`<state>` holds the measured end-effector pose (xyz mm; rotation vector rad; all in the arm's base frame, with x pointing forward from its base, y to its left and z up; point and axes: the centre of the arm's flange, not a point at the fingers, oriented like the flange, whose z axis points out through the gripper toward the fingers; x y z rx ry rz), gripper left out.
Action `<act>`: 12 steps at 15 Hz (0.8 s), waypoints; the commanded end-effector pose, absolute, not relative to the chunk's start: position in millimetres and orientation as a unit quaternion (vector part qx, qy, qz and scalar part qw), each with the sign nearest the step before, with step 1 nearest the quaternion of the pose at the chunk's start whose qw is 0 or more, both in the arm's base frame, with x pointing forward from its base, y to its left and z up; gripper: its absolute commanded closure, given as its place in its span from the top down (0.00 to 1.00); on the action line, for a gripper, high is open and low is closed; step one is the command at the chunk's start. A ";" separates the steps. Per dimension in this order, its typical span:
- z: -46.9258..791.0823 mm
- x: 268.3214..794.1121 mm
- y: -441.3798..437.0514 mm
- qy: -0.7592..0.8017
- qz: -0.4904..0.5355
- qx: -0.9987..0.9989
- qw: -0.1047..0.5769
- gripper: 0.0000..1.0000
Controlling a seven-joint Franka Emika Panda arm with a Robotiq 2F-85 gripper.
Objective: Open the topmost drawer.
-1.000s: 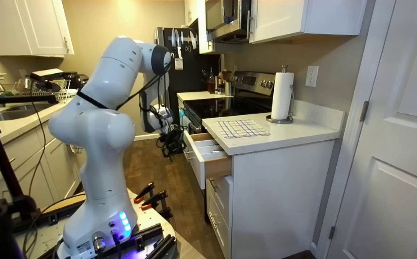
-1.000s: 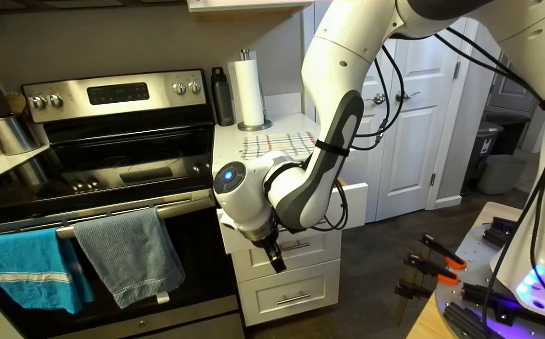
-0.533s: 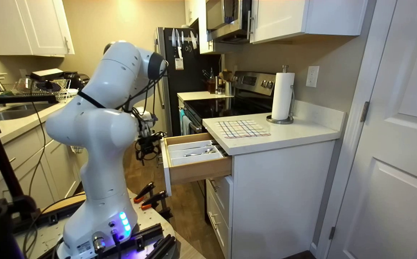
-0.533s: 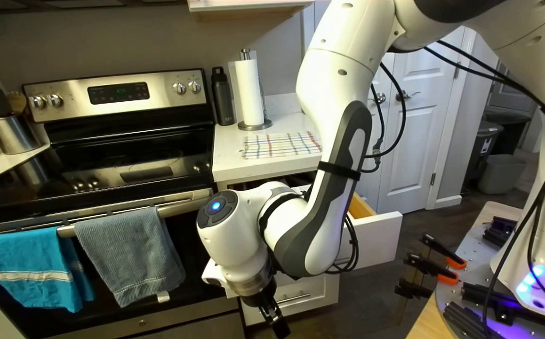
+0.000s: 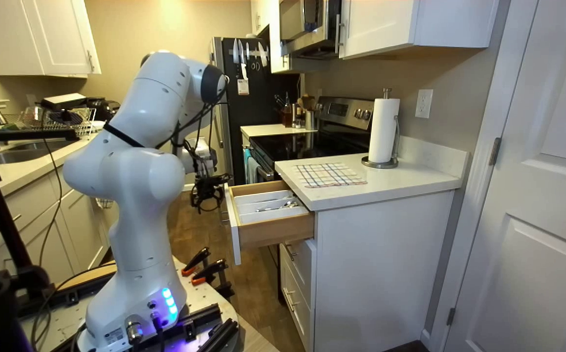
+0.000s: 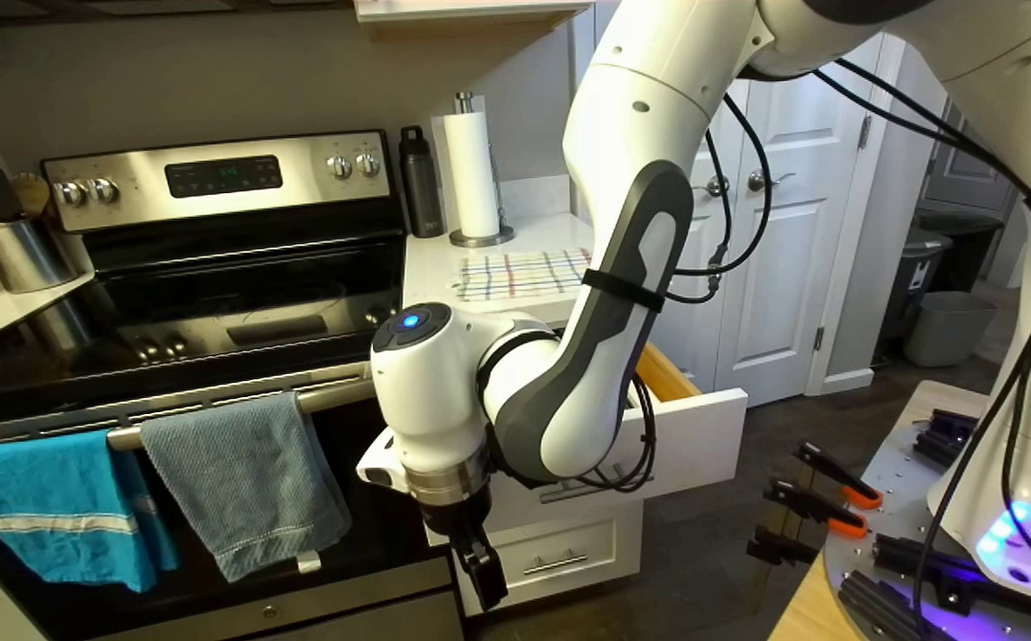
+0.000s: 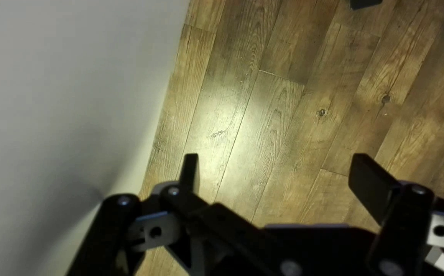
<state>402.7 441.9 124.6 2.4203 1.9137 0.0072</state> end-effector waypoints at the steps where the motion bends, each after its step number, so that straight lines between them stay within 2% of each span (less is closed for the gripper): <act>1: 139.2 413.4 427.4 0.632 0.014 0.775 -0.001 1.00; 6: 161.2 415.9 420.4 0.658 0.058 0.748 -0.065 1.00; 12: 209.1 407.9 393.0 0.656 0.159 0.734 -0.080 1.00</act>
